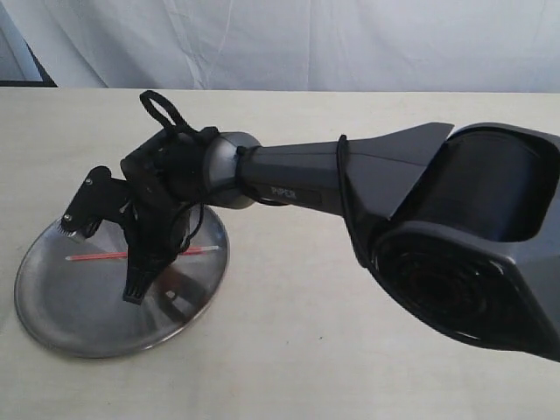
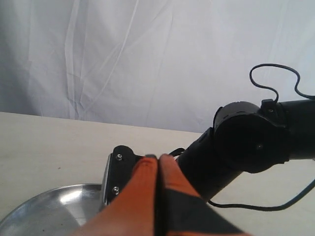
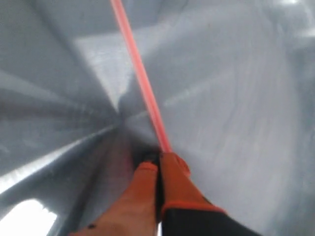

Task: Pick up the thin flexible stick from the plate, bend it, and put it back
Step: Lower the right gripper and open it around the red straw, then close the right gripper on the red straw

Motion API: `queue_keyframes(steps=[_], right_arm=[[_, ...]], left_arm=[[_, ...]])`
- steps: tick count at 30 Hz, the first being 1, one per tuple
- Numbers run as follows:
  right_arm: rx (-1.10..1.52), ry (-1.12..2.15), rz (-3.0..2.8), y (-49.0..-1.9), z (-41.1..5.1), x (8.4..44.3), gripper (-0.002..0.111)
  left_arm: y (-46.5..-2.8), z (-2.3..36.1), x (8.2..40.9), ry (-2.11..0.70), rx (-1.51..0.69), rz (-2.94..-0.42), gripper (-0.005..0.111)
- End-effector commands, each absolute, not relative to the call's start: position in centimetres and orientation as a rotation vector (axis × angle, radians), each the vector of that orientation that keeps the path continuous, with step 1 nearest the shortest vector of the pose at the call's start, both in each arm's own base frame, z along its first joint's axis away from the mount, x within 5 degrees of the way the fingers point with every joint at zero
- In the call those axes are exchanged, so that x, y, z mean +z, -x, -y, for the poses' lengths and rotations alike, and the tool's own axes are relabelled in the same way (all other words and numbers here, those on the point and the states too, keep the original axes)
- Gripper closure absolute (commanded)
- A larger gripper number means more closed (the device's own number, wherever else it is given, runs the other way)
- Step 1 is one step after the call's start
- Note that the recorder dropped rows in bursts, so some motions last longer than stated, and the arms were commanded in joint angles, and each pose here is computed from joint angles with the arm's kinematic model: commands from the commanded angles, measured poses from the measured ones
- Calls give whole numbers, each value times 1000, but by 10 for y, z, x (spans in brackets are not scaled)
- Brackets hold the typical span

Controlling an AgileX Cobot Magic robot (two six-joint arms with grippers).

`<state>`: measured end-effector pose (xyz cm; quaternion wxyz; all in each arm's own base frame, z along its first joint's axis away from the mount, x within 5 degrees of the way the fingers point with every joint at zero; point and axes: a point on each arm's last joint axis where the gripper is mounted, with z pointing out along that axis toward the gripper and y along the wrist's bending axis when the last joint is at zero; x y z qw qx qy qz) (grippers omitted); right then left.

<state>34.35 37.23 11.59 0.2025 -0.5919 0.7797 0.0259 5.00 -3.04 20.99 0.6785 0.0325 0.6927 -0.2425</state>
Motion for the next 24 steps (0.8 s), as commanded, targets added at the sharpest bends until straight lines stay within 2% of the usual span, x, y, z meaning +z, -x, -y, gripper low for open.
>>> queue_keyframes(steps=[1, 5, 13, 17, 19, 23, 24], right_arm=[[49, 1563, -2172, -345, -366, 151, 109], [51, 1540, -2141, -344, -365, 169, 109], [-10, 1568, -2244, -349, -347, 167, 109], [35, 1368, -2361, -372, -324, 167, 108], [77, 1305, -2408, -381, -313, 167, 97], [120, 1247, -2461, -388, -302, 166, 59], [116, 1257, -2475, -387, -301, 166, 53]], left_arm=[[-50, 30, 209, -68, -539, -1555, 107], [-50, 30, 209, -68, -539, -1555, 107], [-50, 30, 209, -68, -539, -1555, 107], [-50, 30, 209, -68, -539, -1555, 107], [-50, 30, 209, -68, -539, -1555, 107], [-50, 30, 209, -68, -539, -1555, 107], [-50, 30, 209, -68, -539, -1555, 107]])
